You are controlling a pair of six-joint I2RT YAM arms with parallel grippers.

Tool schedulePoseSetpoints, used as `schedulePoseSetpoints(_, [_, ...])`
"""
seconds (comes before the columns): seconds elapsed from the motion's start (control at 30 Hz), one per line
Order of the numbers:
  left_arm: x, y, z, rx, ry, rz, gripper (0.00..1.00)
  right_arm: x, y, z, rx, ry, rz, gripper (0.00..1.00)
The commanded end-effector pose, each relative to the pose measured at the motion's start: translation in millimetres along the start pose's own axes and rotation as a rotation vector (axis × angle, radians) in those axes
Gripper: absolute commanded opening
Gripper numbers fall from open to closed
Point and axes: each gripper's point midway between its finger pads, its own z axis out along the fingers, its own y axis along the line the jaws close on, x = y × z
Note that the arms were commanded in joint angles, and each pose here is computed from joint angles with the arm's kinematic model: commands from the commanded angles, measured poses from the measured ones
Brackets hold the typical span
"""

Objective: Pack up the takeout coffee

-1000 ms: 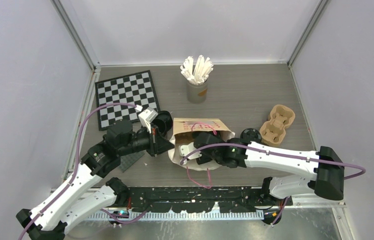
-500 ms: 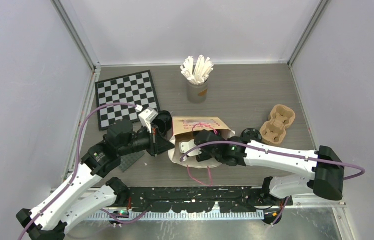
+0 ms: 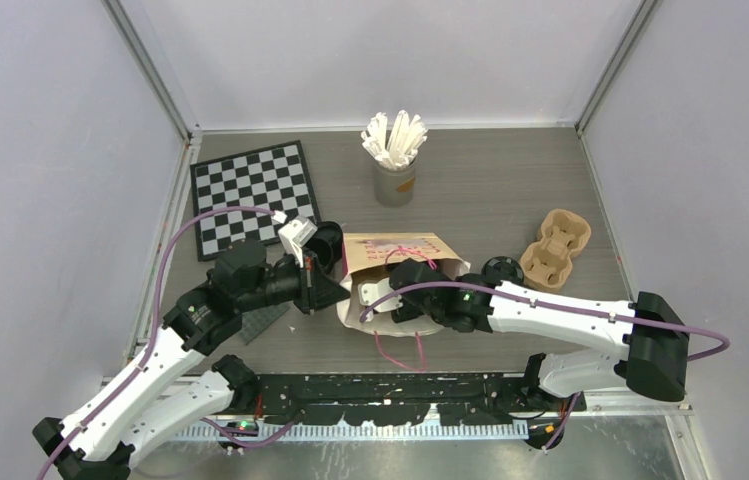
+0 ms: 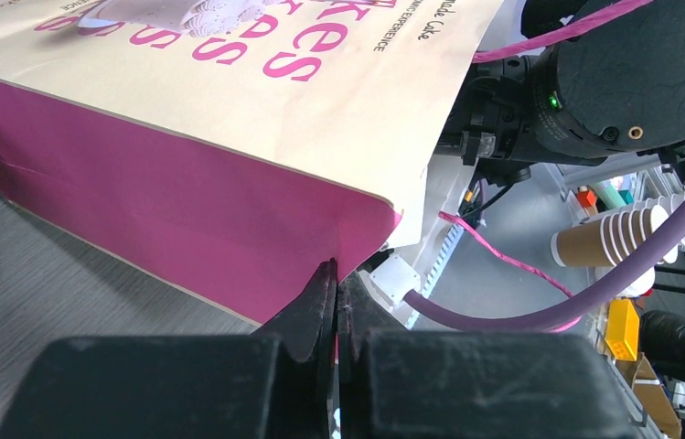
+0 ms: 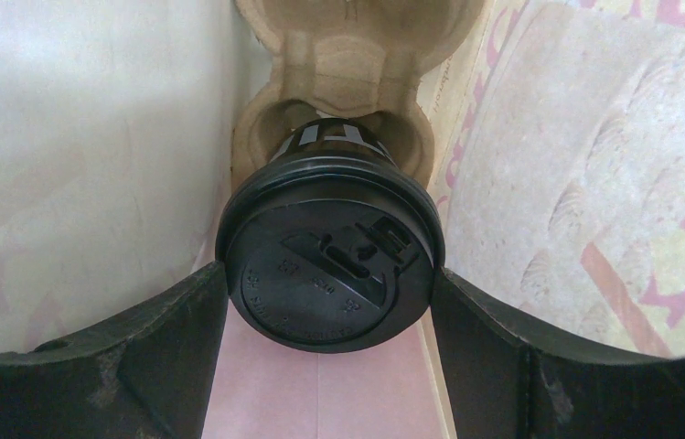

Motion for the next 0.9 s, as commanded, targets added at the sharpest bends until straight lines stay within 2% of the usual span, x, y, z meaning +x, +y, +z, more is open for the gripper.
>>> schedulePoseSetpoints(0.0, [-2,-8,-2,0.036,-0.009,-0.007,0.0,-5,-7,3,0.04,-0.022,0.015,0.75])
schedulePoseSetpoints(0.87, [4,-5,-2,0.017,0.016,-0.057,0.0,16,3,26,0.053,0.009,0.065,0.75])
